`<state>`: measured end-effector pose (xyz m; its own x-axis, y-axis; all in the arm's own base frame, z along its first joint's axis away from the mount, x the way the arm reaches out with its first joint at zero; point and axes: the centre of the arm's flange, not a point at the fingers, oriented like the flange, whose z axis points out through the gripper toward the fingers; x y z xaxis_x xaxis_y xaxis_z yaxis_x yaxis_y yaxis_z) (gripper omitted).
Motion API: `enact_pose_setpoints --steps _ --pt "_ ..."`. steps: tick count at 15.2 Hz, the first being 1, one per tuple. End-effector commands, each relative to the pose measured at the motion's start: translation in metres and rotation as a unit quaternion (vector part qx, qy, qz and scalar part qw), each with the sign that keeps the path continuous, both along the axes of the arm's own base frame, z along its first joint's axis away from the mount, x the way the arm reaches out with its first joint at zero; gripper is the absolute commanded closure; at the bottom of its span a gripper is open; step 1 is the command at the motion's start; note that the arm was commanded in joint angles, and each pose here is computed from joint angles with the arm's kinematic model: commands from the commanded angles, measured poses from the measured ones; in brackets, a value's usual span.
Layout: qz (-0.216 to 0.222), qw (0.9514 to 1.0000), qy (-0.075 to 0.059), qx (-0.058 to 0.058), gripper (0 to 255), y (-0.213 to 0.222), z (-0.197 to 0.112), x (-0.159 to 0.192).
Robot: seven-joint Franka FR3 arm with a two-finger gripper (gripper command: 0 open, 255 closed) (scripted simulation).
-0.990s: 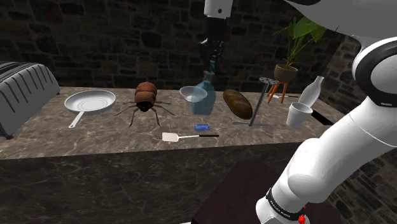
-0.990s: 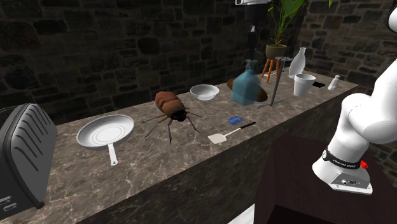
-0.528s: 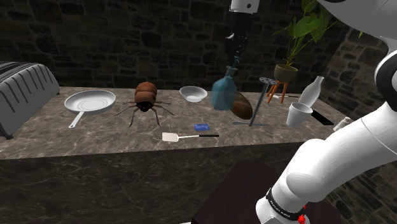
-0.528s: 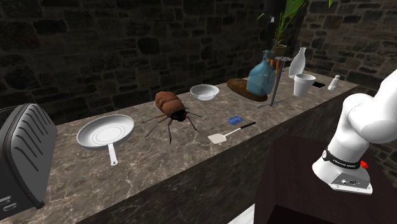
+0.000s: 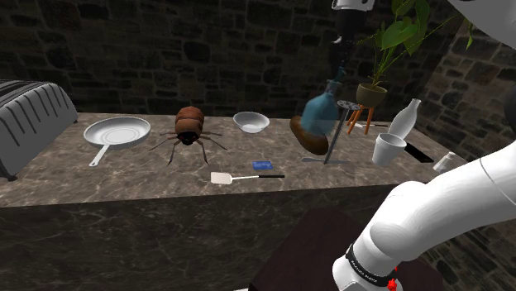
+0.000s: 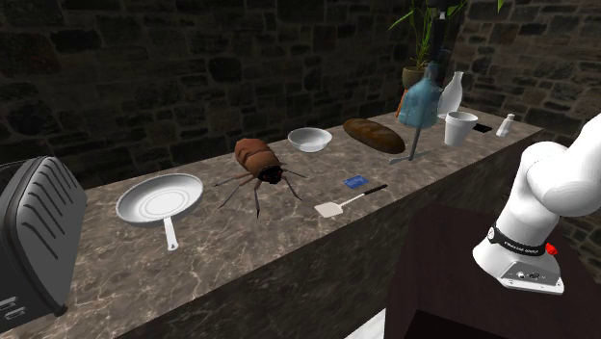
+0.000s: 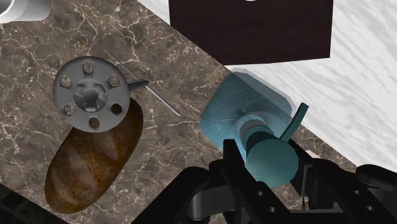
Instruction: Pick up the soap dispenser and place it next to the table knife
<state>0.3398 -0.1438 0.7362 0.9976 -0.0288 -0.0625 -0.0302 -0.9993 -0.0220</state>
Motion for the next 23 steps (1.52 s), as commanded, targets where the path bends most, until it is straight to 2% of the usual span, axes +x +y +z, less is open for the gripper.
enact_pose_setpoints --steps 1,21,23 --pt "0.001 1.0000 0.000 0.000 255 -0.019 0.008 -0.017" --pt "0.001 1.0000 0.000 0.000 255 -0.219 0.076 -0.176" --pt "0.001 1.0000 0.000 0.000 255 -0.227 0.073 -0.182"
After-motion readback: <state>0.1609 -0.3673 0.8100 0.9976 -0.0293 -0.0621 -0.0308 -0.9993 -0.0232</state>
